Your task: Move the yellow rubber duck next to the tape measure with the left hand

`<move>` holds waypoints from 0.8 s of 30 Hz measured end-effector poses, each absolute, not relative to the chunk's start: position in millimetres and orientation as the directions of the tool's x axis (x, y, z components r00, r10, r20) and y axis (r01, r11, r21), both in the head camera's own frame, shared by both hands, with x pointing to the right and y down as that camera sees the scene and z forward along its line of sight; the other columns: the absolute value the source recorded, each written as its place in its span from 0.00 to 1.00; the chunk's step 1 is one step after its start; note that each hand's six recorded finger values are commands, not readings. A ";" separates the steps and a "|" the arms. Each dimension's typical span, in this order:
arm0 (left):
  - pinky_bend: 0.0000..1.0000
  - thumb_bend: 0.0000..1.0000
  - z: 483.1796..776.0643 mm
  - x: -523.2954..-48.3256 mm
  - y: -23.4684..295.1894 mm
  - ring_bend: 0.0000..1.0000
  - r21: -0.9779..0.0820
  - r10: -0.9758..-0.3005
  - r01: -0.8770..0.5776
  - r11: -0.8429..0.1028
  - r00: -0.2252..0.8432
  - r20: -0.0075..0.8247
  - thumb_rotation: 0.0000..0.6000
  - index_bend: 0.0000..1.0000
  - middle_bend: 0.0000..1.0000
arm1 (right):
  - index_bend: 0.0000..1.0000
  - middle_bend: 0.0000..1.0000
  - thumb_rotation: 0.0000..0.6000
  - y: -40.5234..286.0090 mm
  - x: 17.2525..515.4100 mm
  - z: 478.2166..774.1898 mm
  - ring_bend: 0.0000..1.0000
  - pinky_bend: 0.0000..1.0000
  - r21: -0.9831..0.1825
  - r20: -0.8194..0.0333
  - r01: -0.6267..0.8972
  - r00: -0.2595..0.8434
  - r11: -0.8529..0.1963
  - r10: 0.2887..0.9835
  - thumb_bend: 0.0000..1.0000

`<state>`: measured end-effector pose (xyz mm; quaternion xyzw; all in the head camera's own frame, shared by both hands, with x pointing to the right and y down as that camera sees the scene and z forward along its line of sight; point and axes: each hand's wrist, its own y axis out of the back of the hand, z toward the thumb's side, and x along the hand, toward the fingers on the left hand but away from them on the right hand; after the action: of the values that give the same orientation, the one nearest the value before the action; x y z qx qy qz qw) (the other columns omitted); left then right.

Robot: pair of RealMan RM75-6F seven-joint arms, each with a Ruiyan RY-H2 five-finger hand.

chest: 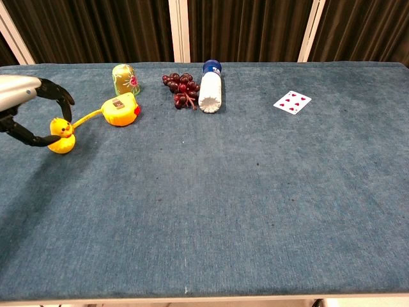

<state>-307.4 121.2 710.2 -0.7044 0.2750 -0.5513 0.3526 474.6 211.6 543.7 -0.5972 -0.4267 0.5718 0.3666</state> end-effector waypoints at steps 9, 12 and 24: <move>0.01 0.39 720.6 -311.8 122.1 0.08 -0.791 -0.775 -0.004 -0.611 0.207 0.597 1.00 0.50 0.17 | 0.00 0.08 1.00 211.8 475.6 545.0 0.00 0.11 -0.924 -0.374 0.091 -0.019 -0.371 0.927 0.20; 0.01 0.39 723.0 -314.1 121.8 0.07 -0.788 -0.773 0.002 -0.615 0.196 0.604 1.00 0.49 0.17 | 0.00 0.08 1.00 212.3 476.8 544.9 0.00 0.11 -0.924 -0.374 0.091 -0.023 -0.370 0.927 0.20; 0.01 0.39 728.3 -320.8 123.9 0.07 -0.780 -0.767 0.007 -0.626 0.175 0.617 1.00 0.36 0.16 | 0.00 0.08 1.00 211.8 476.9 545.2 0.00 0.11 -0.924 -0.376 0.091 -0.025 -0.372 0.926 0.20</move>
<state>-320.8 123.9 728.3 -0.6899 0.2755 -0.5804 0.3335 476.9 211.8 545.2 -0.5963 -0.4266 0.5749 0.3633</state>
